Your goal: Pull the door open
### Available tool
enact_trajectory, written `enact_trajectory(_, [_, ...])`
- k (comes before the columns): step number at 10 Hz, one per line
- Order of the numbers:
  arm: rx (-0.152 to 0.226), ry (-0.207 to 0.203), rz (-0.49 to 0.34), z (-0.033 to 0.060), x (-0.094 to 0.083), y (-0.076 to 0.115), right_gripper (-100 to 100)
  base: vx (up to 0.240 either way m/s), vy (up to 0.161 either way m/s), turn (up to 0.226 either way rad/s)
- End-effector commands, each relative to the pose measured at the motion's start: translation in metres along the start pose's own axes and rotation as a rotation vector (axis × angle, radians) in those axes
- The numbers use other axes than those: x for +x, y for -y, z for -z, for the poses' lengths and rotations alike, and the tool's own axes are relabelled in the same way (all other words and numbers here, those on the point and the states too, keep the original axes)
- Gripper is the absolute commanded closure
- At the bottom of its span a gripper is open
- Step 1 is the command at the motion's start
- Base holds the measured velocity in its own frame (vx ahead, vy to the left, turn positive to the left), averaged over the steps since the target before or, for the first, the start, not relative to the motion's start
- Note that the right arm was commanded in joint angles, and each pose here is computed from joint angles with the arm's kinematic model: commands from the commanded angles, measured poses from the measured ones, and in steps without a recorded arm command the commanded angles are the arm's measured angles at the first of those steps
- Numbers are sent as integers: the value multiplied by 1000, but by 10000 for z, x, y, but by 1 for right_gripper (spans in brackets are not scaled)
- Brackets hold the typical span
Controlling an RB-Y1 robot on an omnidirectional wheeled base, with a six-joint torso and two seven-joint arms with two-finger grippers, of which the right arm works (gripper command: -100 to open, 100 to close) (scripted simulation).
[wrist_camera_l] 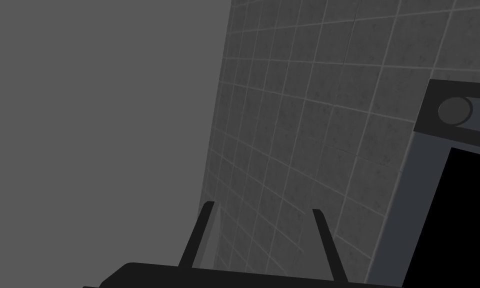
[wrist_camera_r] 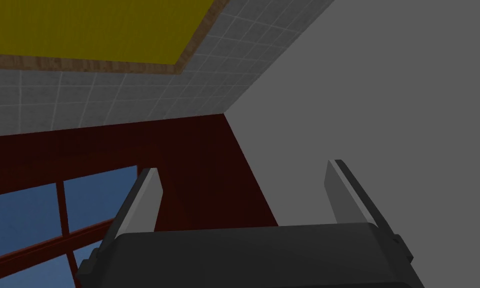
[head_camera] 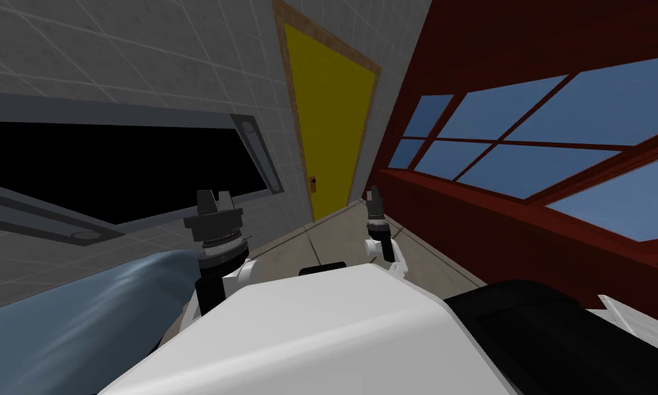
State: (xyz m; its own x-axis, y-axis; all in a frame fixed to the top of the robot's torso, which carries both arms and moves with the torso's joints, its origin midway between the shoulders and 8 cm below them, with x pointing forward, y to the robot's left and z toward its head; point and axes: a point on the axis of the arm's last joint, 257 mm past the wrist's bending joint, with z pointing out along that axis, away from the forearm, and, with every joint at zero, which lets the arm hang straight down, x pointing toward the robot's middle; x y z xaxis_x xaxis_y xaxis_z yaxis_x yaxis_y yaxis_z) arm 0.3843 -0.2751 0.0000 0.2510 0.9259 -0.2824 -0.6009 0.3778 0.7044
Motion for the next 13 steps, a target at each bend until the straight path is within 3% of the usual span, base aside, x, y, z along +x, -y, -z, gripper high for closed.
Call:
enact_trajectory(1, [13, -9, 15, 14, 19, 97, -100, 31, 15, 45])
enact_trajectory(6, [62, -83, 144, 13, 225, 578, -100, 66, 25, 103])
enact_trajectory(7, [83, -89, 143, 57, 244, 676, -100, 67, 27, 62])
enact_trajectory(12, [121, -155, 262, 75, 376, 1086, -100, 47, 23, 85])
enact_trajectory(13, [137, -161, 261, 115, 387, 1158, -100, 46, 17, 62])
